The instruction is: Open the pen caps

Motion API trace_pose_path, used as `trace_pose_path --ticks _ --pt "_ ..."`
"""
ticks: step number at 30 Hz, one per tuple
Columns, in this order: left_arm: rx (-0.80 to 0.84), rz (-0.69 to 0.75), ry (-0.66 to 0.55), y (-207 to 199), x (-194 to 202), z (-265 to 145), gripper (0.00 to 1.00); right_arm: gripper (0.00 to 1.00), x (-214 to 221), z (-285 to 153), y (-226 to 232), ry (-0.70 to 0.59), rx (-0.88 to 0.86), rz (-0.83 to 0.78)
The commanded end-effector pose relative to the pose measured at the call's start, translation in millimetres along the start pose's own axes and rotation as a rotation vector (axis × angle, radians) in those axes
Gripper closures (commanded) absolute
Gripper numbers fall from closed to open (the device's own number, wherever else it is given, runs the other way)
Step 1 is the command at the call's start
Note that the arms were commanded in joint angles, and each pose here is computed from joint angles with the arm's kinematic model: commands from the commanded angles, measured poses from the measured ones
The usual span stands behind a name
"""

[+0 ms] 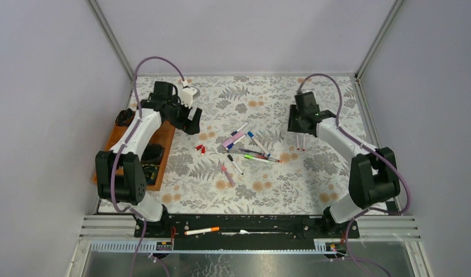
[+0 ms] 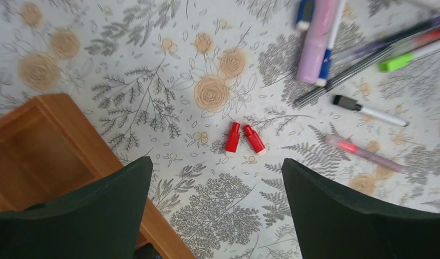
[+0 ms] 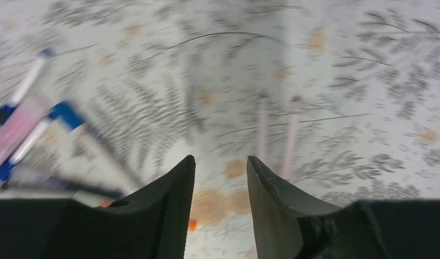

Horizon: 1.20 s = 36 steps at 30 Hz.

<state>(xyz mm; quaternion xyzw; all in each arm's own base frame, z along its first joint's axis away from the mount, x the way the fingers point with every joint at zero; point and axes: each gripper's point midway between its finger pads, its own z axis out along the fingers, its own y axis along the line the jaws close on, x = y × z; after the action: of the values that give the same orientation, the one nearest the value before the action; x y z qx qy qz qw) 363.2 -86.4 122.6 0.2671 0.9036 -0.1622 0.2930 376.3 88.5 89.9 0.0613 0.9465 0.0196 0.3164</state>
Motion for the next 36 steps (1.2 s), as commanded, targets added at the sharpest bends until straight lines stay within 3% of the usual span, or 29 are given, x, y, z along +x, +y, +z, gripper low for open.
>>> trace_pose_path --ticks 1,9,18,36 --pt "0.084 -0.005 -0.002 -25.2 -11.3 -36.7 0.02 0.51 29.0 -33.6 65.6 -0.009 -0.196 -0.175" --pt "0.243 0.038 -0.05 -69.1 -12.5 -69.3 0.02 0.46 106.3 -59.2 141.5 0.043 -0.404 -0.392" --pt "0.257 0.021 -0.022 -72.0 -3.5 -67.9 0.02 0.45 145.7 -73.3 221.2 0.03 -0.502 -0.527" --pt "0.277 0.06 -0.001 -76.5 5.8 -71.4 0.01 0.53 168.0 -11.7 233.3 0.088 -0.396 -0.657"
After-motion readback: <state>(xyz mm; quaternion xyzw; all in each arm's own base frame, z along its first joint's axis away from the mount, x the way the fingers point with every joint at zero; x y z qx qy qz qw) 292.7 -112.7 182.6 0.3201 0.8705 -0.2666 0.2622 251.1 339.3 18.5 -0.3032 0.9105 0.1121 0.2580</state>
